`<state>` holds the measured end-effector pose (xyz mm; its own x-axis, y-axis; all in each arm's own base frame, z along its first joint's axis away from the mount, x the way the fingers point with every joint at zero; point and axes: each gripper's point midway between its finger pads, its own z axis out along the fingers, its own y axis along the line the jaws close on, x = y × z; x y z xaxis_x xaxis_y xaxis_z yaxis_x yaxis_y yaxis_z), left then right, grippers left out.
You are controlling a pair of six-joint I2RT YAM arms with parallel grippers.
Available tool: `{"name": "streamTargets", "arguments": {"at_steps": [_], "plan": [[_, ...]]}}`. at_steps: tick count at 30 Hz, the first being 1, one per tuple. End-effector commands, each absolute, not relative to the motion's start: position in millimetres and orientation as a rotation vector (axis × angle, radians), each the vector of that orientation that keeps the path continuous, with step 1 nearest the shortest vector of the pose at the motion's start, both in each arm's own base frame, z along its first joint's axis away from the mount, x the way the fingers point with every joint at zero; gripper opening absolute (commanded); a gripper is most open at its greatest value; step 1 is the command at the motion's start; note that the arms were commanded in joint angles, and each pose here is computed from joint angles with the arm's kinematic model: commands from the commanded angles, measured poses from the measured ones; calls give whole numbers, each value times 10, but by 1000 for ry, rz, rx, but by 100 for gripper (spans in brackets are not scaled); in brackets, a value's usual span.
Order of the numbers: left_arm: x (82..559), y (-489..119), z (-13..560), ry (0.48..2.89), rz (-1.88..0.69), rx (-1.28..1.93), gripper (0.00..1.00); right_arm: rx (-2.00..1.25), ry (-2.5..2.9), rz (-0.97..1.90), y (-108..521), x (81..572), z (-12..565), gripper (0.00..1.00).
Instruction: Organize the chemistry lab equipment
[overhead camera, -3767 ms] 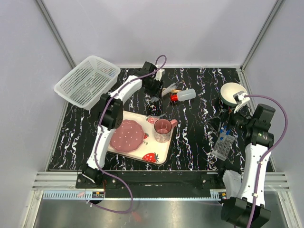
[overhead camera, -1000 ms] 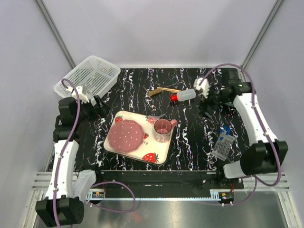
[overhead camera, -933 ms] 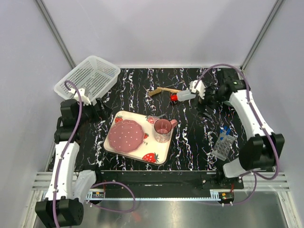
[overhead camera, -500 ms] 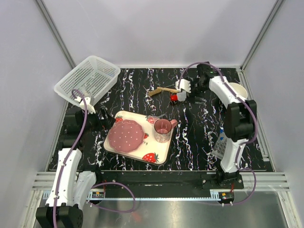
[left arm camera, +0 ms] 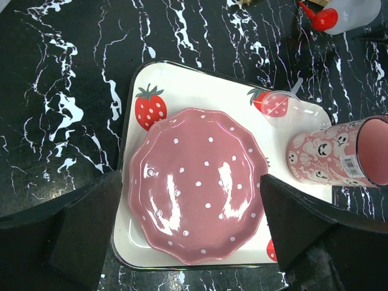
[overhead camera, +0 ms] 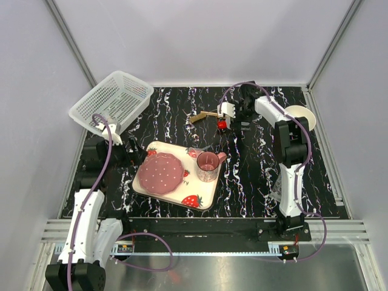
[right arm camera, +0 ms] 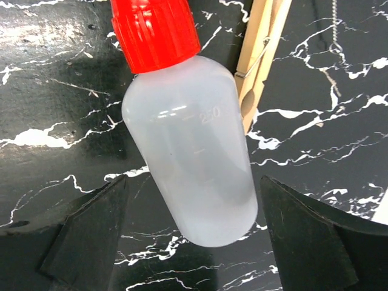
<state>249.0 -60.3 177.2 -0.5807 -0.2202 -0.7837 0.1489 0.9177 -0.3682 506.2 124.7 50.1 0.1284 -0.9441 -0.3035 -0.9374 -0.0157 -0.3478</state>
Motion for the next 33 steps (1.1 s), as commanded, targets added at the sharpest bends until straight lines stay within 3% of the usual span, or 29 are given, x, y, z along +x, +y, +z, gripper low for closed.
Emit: {"name": "streamTargets", "arguments": {"at_steps": [1, 5, 9, 11, 20, 25, 33], "plan": [[2569, -724, 1967, 2047, -545, 46, 99, -1925, 1800, 9, 1360, 5065, 519, 90], [2493, -909, 2036, 2008, -641, 129, 99, -1858, 1864, 75, 1386, 4929, 518, 77], [2371, -1197, 2161, 1962, -854, 193, 99, -1736, 1949, 122, 1390, 4784, 671, 48], [2335, -1305, 2270, 1927, -946, 213, 99, -1644, 1993, 169, 1415, 4639, 824, 42], [2330, -1723, 3082, 1715, -1289, 120, 99, -1086, 2117, 689, 1833, 3742, 1901, 38], [2382, -2205, 3471, 1607, -1427, -25, 99, -995, 2080, 1091, 2077, 2995, 2295, 38], [2618, -3065, 3573, 1700, -1535, -164, 99, -985, 1927, 1258, 2073, 2332, 2698, 40]]}}
